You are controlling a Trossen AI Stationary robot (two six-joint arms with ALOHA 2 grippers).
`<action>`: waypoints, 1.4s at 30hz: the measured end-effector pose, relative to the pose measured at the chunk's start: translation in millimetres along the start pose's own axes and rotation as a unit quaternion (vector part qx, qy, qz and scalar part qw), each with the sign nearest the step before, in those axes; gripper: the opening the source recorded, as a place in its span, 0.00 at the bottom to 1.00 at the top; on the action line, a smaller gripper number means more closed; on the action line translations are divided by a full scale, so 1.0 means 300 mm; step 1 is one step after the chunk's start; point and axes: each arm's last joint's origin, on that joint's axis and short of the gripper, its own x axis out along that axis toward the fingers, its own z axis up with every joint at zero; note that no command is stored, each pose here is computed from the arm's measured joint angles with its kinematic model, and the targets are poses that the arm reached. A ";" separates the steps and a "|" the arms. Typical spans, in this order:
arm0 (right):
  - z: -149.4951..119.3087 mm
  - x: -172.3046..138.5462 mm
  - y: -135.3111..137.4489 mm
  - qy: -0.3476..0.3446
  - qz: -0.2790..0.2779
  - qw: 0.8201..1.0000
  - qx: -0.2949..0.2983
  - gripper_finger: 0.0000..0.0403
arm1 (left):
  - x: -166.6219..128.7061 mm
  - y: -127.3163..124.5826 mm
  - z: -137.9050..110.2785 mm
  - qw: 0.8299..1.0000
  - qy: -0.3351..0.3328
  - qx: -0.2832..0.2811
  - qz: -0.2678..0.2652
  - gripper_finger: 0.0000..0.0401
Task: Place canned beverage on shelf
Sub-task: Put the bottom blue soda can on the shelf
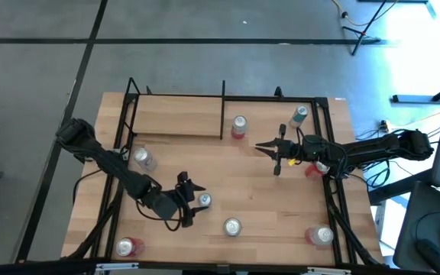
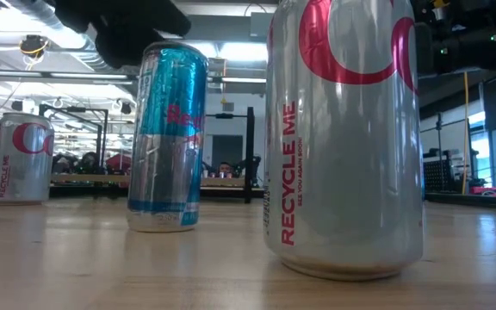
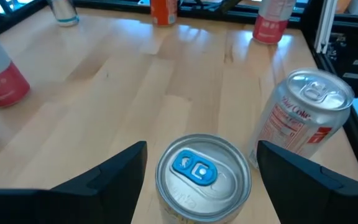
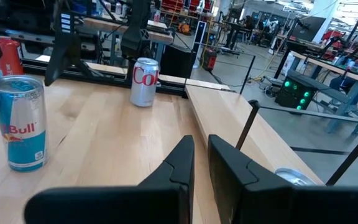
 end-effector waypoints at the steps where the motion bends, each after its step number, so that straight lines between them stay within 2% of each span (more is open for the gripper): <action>1: 0.000 0.000 0.000 0.000 0.000 1.000 0.000 0.10 | 0.003 -0.001 -0.003 1.000 0.001 -0.003 0.001 0.72; 7: 0.000 0.000 0.000 0.000 0.000 1.000 0.000 0.10 | 0.018 -0.005 -0.022 1.000 0.013 -0.009 0.002 0.72; 17: 0.000 0.000 0.000 0.000 0.000 1.000 0.000 0.10 | 0.060 -0.013 -0.068 0.999 0.031 0.031 0.011 0.71; 20: 0.000 0.000 0.000 0.000 0.000 1.000 0.000 0.10 | 0.070 -0.006 -0.057 0.999 0.029 0.046 0.003 0.65; 25: 0.000 0.000 0.000 0.000 0.000 1.000 0.000 0.10 | 0.091 0.011 -0.034 0.995 0.033 0.084 -0.040 0.48; 27: 0.000 0.000 0.000 0.000 0.001 1.000 0.000 0.10 | 0.102 0.023 -0.025 0.993 0.036 0.098 -0.056 0.47; 33: 0.000 0.000 0.005 -0.005 0.025 1.000 0.000 0.10 | 0.130 0.102 0.023 0.980 0.052 0.160 -0.109 0.47; 37: 0.000 0.001 0.006 -0.005 0.030 1.000 0.001 0.10 | 0.134 0.174 0.082 0.968 0.032 0.198 -0.148 0.47; 42: -0.003 0.001 0.007 -0.001 0.031 1.000 0.001 0.10 | 0.163 0.282 0.106 0.958 0.049 0.206 -0.195 0.47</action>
